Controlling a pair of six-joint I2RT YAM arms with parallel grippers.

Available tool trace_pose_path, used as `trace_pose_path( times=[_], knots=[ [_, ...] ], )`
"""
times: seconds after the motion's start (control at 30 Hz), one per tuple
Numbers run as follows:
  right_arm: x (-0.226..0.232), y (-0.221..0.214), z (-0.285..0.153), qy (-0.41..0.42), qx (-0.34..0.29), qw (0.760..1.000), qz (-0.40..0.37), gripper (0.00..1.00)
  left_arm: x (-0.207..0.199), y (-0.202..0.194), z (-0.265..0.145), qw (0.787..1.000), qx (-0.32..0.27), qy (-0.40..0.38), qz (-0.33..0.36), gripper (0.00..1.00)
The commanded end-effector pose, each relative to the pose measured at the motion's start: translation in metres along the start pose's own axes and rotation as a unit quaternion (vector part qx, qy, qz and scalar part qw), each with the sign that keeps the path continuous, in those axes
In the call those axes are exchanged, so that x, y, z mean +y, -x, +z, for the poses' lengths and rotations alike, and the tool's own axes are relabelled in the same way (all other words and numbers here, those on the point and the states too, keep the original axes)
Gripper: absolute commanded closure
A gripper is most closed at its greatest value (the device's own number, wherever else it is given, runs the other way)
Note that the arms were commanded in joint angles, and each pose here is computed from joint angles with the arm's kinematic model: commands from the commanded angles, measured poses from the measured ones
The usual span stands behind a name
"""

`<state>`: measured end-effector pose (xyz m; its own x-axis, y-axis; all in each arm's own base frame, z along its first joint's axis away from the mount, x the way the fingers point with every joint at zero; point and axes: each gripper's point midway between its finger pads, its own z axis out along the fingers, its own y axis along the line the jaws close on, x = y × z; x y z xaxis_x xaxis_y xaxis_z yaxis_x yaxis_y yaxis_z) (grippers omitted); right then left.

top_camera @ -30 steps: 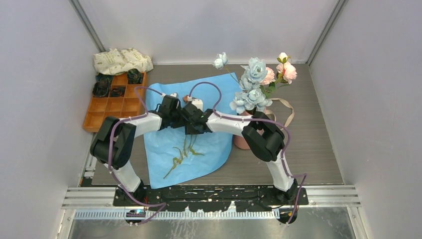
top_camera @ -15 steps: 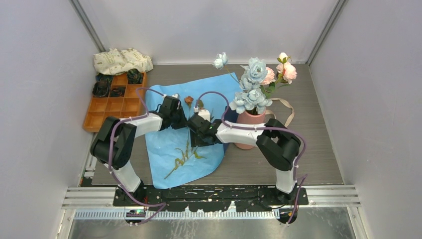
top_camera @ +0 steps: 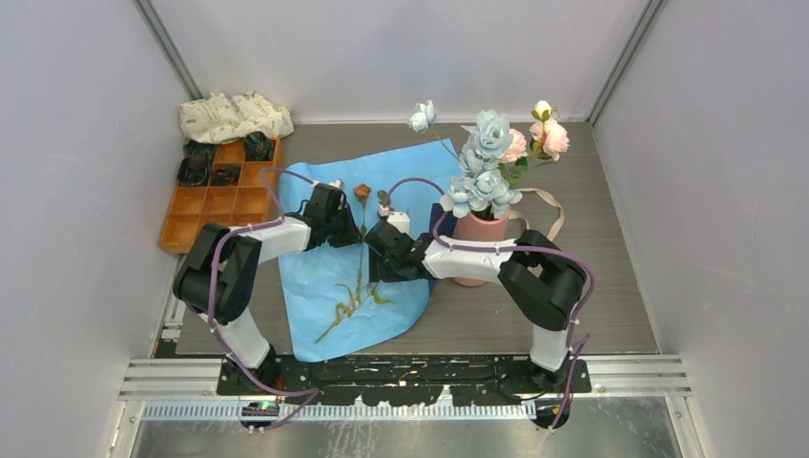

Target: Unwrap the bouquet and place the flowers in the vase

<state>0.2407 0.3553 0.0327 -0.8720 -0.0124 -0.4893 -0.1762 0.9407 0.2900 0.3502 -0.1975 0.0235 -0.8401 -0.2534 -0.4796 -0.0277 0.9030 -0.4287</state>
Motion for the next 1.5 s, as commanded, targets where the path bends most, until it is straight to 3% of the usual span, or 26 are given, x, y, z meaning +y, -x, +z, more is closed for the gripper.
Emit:
trace_pose_path(
  times=[0.0,0.13,0.47,0.67,0.93,1.47],
  knots=[
    [0.025,0.015,-0.003,0.07,-0.026,0.997,0.034,0.42,0.002,-0.008,0.005,1.0,0.011,-0.01,-0.002,0.89],
    [0.039,0.021,0.005,0.118,-0.031,0.991,0.052,0.42,0.004,-0.01,0.004,1.0,0.012,-0.01,0.0,0.89],
    [0.056,0.027,0.023,0.127,-0.025,0.991,0.044,0.43,0.002,-0.023,0.006,1.0,0.027,-0.017,-0.003,0.89],
    [0.058,0.04,0.025,0.104,-0.031,0.994,0.031,0.47,-0.001,-0.028,-0.002,0.999,0.031,-0.026,0.002,0.89],
    [0.034,0.046,0.025,0.0,-0.028,1.0,0.014,0.55,-0.006,-0.04,-0.021,0.998,0.044,-0.041,0.006,0.89],
    [0.044,0.026,0.035,-0.026,-0.003,1.0,0.014,0.54,0.004,-0.062,-0.053,0.998,0.054,-0.016,0.008,0.92]
  ],
)
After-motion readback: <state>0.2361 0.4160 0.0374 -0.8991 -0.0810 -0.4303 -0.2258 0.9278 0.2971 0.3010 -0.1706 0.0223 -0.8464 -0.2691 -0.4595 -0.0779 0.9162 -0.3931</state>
